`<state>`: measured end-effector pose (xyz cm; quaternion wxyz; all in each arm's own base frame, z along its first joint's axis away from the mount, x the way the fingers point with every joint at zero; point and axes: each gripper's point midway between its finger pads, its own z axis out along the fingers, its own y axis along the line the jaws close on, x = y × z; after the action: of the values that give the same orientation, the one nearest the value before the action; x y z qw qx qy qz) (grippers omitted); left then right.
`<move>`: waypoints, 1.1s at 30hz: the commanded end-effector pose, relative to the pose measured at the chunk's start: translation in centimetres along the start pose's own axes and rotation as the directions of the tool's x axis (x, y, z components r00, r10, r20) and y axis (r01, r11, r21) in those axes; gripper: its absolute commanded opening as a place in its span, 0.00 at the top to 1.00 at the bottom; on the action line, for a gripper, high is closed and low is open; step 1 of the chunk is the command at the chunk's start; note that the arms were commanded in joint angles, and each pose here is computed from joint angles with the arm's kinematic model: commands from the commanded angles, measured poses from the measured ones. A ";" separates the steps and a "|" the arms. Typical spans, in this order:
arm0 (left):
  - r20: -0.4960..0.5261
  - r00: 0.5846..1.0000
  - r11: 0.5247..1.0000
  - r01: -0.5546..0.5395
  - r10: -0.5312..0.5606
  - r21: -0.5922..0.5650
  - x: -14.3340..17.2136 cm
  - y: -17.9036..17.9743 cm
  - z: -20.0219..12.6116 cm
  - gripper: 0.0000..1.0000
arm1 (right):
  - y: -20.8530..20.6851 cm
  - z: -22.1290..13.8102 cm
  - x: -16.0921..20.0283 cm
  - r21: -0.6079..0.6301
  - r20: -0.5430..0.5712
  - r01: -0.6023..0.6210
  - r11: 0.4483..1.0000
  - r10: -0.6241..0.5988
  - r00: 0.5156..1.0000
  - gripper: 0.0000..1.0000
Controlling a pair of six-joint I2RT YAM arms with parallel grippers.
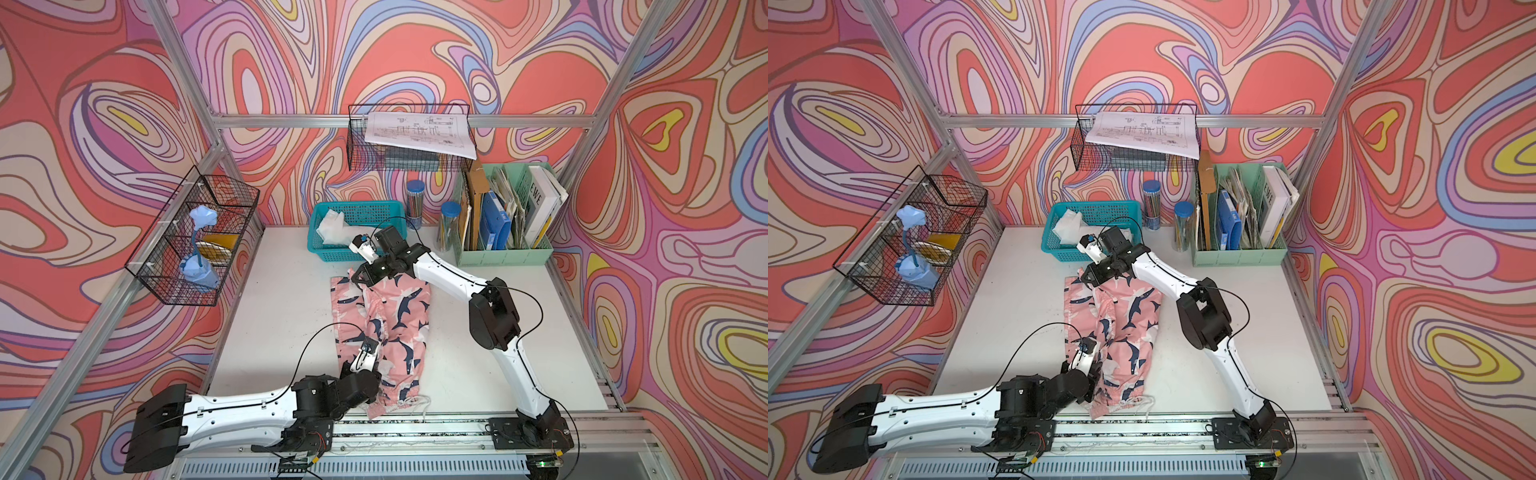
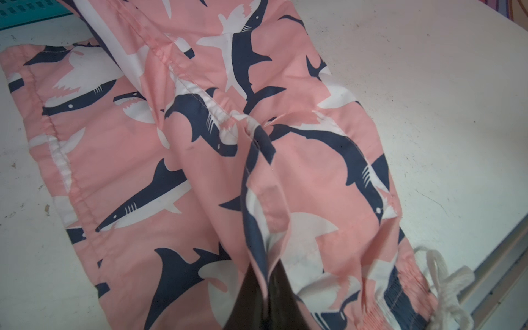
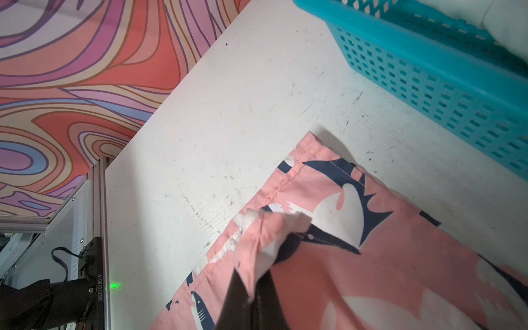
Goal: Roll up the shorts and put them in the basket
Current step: Fold the shorts at the center of the board.
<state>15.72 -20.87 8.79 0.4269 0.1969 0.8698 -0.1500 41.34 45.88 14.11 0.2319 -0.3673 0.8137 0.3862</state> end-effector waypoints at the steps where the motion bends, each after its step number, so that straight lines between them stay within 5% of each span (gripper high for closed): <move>1: -0.003 1.000 0.999 0.015 -0.015 -0.038 0.7 1.2 -0.4 0.73 | 0.7 0.4 -0.7 -0.055 0.015 0.009 0.998 -0.008 1.000 1.00; 4: 0.007 1.000 0.999 0.028 -0.028 -0.041 0.6 1.5 -0.7 0.59 | 1.0 0.9 -0.6 -0.088 0.011 0.002 0.996 -0.001 1.000 1.00; 7: 0.032 0.998 0.998 0.049 -0.048 -0.039 0.1 1.7 -1.2 0.58 | 1.3 1.4 -0.4 -0.130 -0.001 -0.015 0.991 0.015 1.000 1.00; 13: 0.059 0.998 0.995 0.036 -0.031 -0.088 -0.6 3.2 -2.4 0.44 | 1.3 2.4 0.3 -0.178 -0.017 -0.042 0.983 0.040 0.999 0.36; 17: 0.093 0.995 0.994 0.030 -0.020 -0.101 -1.8 3.6 -3.3 0.41 | 0.9 2.2 -0.1 -0.146 0.011 -0.039 0.989 0.041 0.999 0.18; 24: 0.167 0.985 0.993 0.054 -0.035 -0.110 -4.0 4.4 -5.1 0.37 | -0.6 -0.5 -3.3 -0.033 0.150 -0.044 0.998 0.048 0.987 0.02; 30: 0.231 0.973 0.981 0.052 -0.008 -0.187 -4.7 6.5 -6.1 0.30 | -2.3 -5.0 -5.7 0.002 0.296 -0.089 0.996 0.085 0.951 0.02; 33: 0.279 0.959 0.980 0.011 0.045 -0.198 -6.2 6.2 -6.6 0.19 | -2.8 -8.1 -6.1 0.050 0.357 -0.096 0.994 0.072 0.931 0.02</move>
<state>17.05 -14.43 15.37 0.5335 0.1257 0.8284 -0.1157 45.05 42.33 16.06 0.2924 -0.2682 0.8131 0.4260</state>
